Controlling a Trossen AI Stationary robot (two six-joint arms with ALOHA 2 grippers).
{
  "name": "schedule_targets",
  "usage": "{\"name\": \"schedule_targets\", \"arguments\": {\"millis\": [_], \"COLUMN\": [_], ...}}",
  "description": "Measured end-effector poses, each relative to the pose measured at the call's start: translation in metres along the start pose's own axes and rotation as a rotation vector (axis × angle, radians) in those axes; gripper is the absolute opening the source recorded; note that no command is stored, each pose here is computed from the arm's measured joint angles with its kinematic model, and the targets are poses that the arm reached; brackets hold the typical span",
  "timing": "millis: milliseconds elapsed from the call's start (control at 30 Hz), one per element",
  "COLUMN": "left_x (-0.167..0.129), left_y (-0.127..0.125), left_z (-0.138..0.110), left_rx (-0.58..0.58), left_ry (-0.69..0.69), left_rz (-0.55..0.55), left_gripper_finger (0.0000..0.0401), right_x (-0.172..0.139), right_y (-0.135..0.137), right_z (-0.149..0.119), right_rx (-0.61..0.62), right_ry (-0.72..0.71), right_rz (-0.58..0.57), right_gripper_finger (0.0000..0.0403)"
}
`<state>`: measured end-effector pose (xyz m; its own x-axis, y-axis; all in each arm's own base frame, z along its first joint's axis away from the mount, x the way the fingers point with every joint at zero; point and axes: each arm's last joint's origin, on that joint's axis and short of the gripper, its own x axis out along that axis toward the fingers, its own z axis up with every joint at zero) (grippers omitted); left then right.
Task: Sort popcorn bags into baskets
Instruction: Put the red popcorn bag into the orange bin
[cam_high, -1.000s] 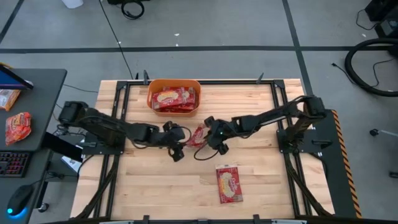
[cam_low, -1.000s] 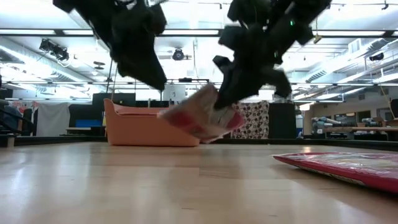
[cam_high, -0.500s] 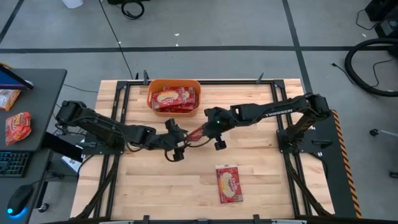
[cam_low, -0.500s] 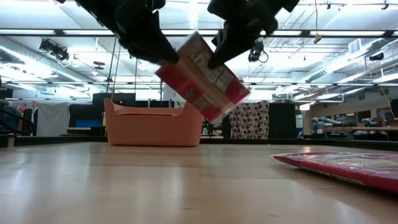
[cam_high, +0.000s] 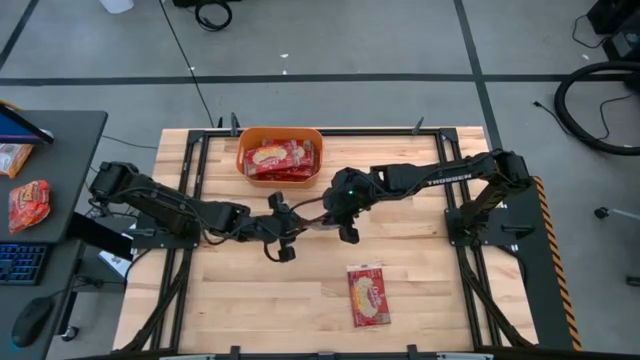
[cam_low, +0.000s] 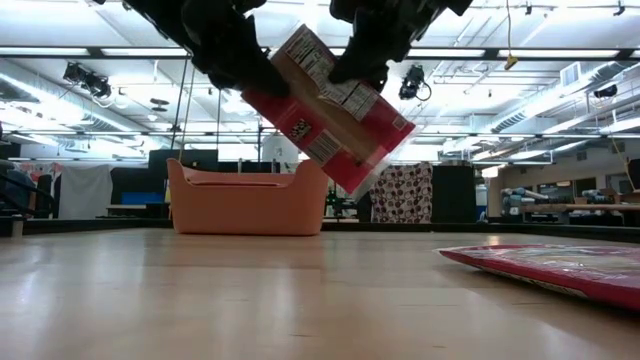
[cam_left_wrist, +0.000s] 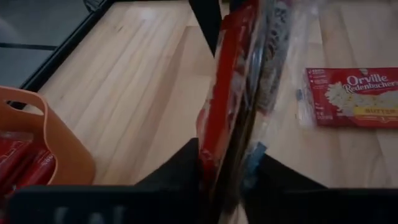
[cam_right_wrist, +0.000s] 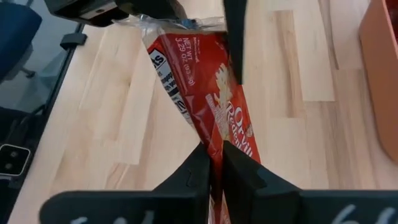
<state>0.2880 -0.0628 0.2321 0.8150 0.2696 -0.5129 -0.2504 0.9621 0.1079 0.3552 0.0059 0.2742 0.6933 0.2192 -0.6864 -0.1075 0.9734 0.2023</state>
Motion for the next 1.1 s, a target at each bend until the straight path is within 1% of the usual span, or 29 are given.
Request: {"name": "schedule_targets", "arguments": {"millis": [67,167,267,333,433,567,667,833,1100], "left_x": [0.0,-0.001,-0.007,-0.011,-0.021,-0.038,-0.052,-0.065,-0.061], "left_y": [0.0,0.0,0.004,0.011,0.028,0.057,0.079,0.115,0.166], "left_z": [0.0,0.0,0.003,0.004,0.009,0.015,0.023,0.03,0.025], "left_rx": [-0.008,-0.05,-0.047,-0.033,-0.012,0.036,0.074,0.085,0.082], "left_ry": [0.001,0.0,-0.005,0.005,0.005,0.011,-0.027,-0.069,-0.05], "left_rz": [-0.001,-0.005,0.002,0.018,0.064,0.129,0.166,0.167,0.133], "left_gripper_finger": [0.0071,0.0026,0.0022,0.0022,0.0024,0.0023,0.0024,0.0024,0.0024], "right_x": [0.0,-0.002,-0.017,-0.036,-0.064,-0.1,-0.117,-0.124,-0.106], "right_y": [0.0,0.0,0.0,0.0,-0.001,-0.002,-0.002,-0.006,-0.009], "right_z": [0.0,0.001,0.01,0.021,0.034,0.041,0.041,0.037,0.031], "right_rx": [-0.012,-0.016,-0.018,-0.033,-0.082,-0.145,-0.14,-0.092,-0.027], "right_ry": [-0.002,-0.008,-0.033,-0.075,-0.127,-0.211,-0.24,-0.232,-0.178], "right_rz": [-0.015,-0.021,-0.036,-0.08,-0.204,-0.374,-0.431,-0.447,-0.426], "right_gripper_finger": [0.0038,0.005,0.0069,0.0083,0.0103,0.0119,0.0122,0.012,0.0119]}}
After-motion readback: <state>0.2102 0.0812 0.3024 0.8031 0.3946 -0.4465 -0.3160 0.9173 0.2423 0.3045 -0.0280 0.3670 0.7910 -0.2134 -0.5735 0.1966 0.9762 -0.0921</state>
